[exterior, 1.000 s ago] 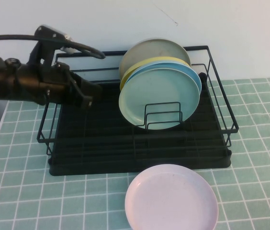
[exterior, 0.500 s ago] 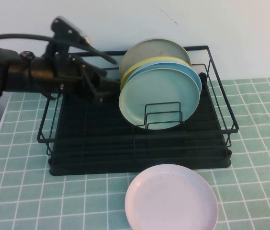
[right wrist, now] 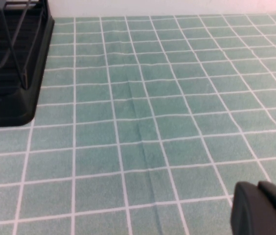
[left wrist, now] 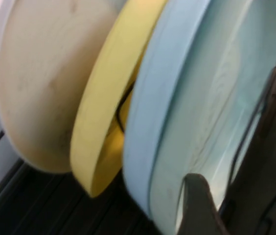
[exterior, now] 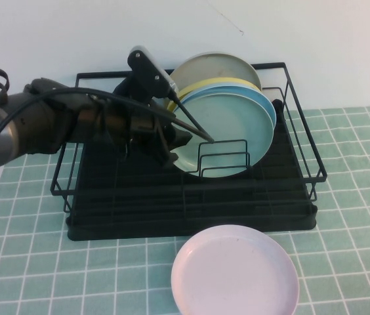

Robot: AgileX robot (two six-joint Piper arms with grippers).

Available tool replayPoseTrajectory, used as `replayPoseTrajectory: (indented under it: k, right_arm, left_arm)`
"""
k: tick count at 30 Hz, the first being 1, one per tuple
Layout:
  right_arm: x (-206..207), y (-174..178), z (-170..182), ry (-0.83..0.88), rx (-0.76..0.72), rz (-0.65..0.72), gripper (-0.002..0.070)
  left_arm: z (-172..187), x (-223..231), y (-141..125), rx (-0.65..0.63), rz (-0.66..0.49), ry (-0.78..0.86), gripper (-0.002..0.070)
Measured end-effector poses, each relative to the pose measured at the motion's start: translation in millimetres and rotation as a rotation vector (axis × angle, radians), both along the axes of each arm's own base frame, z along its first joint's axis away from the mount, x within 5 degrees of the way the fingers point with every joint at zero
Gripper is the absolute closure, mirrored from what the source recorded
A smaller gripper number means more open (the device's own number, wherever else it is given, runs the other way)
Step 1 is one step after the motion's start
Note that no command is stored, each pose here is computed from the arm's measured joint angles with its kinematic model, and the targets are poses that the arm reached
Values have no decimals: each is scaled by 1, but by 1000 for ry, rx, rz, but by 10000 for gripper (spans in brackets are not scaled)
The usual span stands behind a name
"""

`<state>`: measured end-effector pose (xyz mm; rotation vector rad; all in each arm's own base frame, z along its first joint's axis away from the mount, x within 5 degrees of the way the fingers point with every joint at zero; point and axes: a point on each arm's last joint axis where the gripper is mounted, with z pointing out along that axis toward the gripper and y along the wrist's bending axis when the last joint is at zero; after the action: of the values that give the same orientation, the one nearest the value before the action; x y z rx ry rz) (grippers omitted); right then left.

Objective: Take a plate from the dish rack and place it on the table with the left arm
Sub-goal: Grasp the plate from the shelf

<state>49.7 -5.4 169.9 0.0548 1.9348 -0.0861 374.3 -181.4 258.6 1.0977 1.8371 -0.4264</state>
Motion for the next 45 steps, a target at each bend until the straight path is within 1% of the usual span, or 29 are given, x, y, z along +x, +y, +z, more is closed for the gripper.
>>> replayPoseTrajectory:
  k: [6, 16, 23, 28, 38, 45]
  right_arm:
    - [0, 0, 0, 0, 0, 0, 678]
    - [0, 0, 0, 0, 0, 0, 678]
    - [0, 0, 0, 0, 0, 0, 678]
    - [0, 0, 0, 0, 0, 0, 678]
    - [0, 0, 0, 0, 0, 0, 678]
    - [0, 0, 0, 0, 0, 0, 678]
  left_arm:
    - [-9, 5, 0, 15, 25, 6, 300]
    - [-9, 5, 0, 16, 23, 4, 300]
    - [19, -5, 2, -16, 13, -49, 300]
    - [24, -6, 3, -19, 18, -62, 300]
    - [1, 9, 5, 6, 112, -45, 300]
    - [-8, 12, 2, -32, 121, -6, 300]
